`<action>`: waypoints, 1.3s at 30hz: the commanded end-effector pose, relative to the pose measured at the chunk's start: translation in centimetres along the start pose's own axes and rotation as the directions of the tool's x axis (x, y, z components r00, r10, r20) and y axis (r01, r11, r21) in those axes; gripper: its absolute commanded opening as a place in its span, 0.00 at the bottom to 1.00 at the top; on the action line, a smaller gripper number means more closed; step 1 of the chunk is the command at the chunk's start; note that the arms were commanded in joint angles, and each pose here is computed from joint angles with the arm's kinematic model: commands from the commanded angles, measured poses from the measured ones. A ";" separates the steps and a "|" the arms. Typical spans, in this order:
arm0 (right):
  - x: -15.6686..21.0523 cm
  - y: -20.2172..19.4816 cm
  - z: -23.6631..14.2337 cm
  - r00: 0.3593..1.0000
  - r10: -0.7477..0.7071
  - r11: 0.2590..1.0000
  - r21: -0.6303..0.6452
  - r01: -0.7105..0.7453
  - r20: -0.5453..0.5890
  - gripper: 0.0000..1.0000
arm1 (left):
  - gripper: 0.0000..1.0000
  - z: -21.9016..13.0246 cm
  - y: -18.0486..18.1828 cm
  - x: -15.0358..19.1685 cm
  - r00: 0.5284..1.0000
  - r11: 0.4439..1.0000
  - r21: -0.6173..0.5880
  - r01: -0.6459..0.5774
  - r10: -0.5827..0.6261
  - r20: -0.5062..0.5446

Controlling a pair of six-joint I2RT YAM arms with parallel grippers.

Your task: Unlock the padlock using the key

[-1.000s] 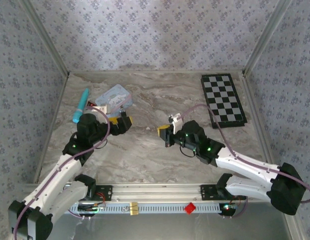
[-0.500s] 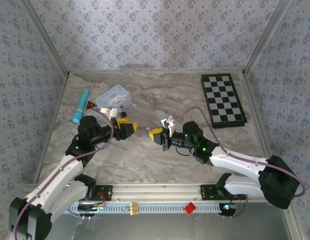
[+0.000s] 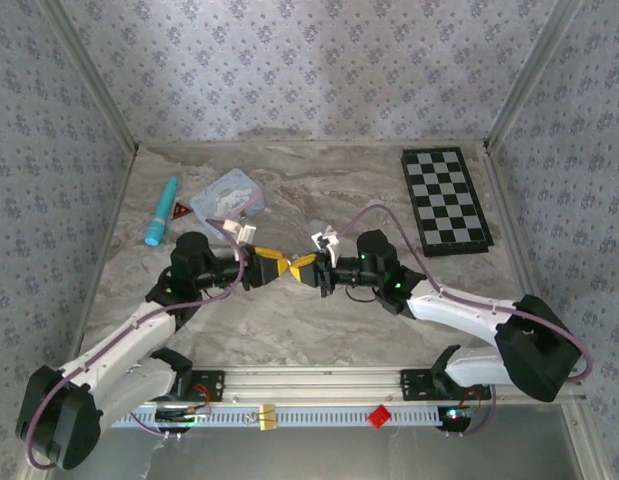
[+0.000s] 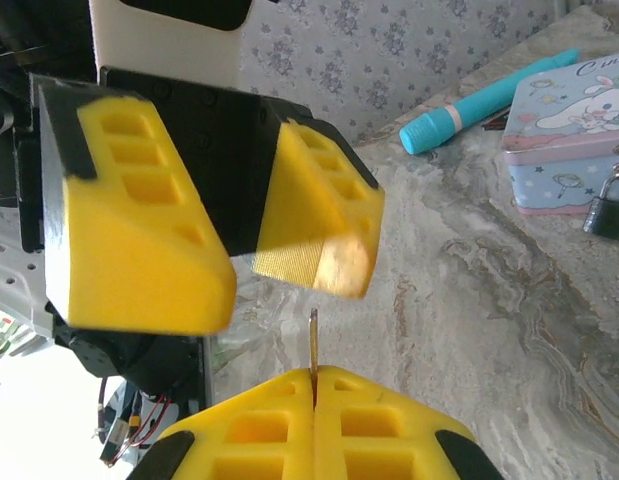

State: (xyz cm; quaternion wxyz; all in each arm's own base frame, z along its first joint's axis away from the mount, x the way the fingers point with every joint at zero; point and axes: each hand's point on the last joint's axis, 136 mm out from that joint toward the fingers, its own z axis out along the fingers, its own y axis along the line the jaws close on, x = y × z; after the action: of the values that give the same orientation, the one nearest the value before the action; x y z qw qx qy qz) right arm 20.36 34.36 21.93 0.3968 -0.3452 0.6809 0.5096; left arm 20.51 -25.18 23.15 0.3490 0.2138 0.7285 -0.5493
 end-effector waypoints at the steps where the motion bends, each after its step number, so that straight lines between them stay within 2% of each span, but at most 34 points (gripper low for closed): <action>1: -1.6 1.1 0.1 0.999 -0.015 0.999 -0.048 0.017 0.034 0.00 | 0.44 0.4 -2.6 -1.3 0.997 0.993 0.088 -0.075 0.075 -0.001; 14: -1.1 1.5 -1.0 0.999 -0.029 0.999 -0.044 0.031 0.040 0.00 | 0.28 1.3 -3.5 -0.8 0.994 0.990 0.105 -0.097 0.102 -0.038; 19: -0.6 2.0 -1.4 0.999 -0.038 0.997 -0.065 0.040 0.027 0.00 | 0.37 1.2 -3.5 -1.1 0.994 0.990 0.100 -0.100 0.103 -0.028; 26: -0.4 2.6 -1.7 0.998 -0.053 0.994 -0.093 0.054 0.017 0.00 | 0.35 1.1 -4.3 -1.0 0.993 0.985 0.135 -0.105 0.111 -0.036; 35: -0.6 2.6 -1.6 0.998 -0.050 0.994 -0.091 0.053 0.026 0.00 | 0.21 1.2 -4.9 -0.7 0.991 0.981 0.160 -0.113 0.122 -0.047; 39: -0.4 2.5 -1.6 0.999 -0.048 0.995 -0.088 0.050 0.023 0.00 | 0.11 1.3 -5.1 -0.6 0.991 0.980 0.165 -0.115 0.125 -0.049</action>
State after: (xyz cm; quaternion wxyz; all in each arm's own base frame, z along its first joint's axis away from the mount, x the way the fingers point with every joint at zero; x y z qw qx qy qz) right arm 18.39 33.57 23.45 0.3952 -0.3690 0.6518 0.5318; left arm 18.63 -27.34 24.47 0.3312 0.2710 0.7075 -0.5624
